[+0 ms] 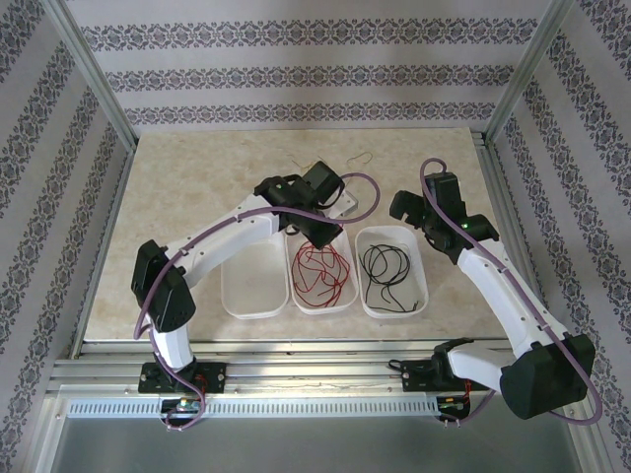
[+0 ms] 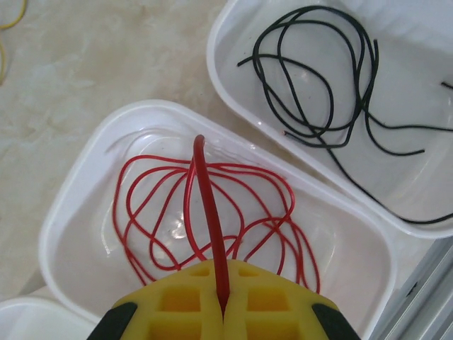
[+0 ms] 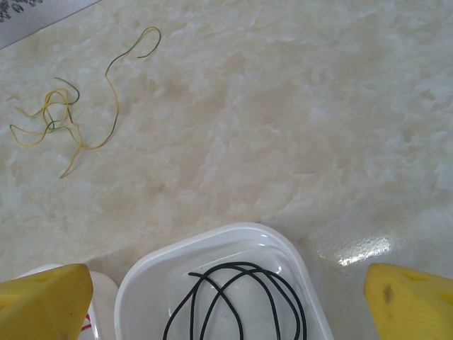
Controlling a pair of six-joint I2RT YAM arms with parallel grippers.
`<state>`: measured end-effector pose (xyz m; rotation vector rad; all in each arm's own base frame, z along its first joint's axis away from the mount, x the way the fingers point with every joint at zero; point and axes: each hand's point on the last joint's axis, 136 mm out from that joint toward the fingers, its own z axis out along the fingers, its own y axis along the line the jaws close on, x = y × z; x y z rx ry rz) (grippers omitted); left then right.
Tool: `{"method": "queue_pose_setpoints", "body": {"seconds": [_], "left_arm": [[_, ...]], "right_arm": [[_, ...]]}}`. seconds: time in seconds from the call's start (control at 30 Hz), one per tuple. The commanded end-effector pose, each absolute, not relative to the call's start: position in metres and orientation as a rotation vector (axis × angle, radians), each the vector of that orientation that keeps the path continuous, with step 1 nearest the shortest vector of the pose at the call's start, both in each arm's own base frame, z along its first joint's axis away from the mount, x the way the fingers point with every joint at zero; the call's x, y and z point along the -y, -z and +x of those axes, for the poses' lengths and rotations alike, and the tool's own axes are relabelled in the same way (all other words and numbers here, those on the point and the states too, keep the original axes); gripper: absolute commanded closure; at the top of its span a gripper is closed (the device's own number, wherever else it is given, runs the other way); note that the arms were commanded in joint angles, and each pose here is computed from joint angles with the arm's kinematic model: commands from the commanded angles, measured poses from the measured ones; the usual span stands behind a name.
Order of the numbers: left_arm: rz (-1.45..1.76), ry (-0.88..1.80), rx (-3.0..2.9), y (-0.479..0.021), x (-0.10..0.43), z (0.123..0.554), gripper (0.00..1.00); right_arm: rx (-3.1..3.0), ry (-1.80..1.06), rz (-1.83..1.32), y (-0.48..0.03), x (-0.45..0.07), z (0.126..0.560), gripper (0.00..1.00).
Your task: Untangle the cables
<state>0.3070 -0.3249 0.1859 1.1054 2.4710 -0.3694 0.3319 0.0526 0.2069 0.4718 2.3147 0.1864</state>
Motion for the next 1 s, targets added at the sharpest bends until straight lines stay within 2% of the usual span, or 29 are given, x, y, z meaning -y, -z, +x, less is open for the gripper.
{"method": "queue_pose_setpoints", "body": {"seconds": [0.0, 0.3, 0.5, 0.97], "left_arm": [[1.032, 0.423, -2.512, -0.173, 0.333, 0.300, 1.00], [0.894, 0.319, -2.573, -0.133, 0.322, 0.311, 1.00], [0.851, 0.403, -2.568, -0.126, 0.334, 0.313, 1.00], [0.819, 0.399, -2.625, -0.103, 0.337, 0.315, 1.00]], "right_arm": [[-2.292, -0.188, 0.499, -0.210, -0.048, 0.330, 0.02], [-2.306, -0.190, 0.496, -0.205, -0.049, 0.331, 0.02], [-2.305, -0.181, 0.495, -0.207, -0.048, 0.330, 0.02], [-2.303, -0.195, 0.494, -0.207, -0.049, 0.331, 0.02]]}}
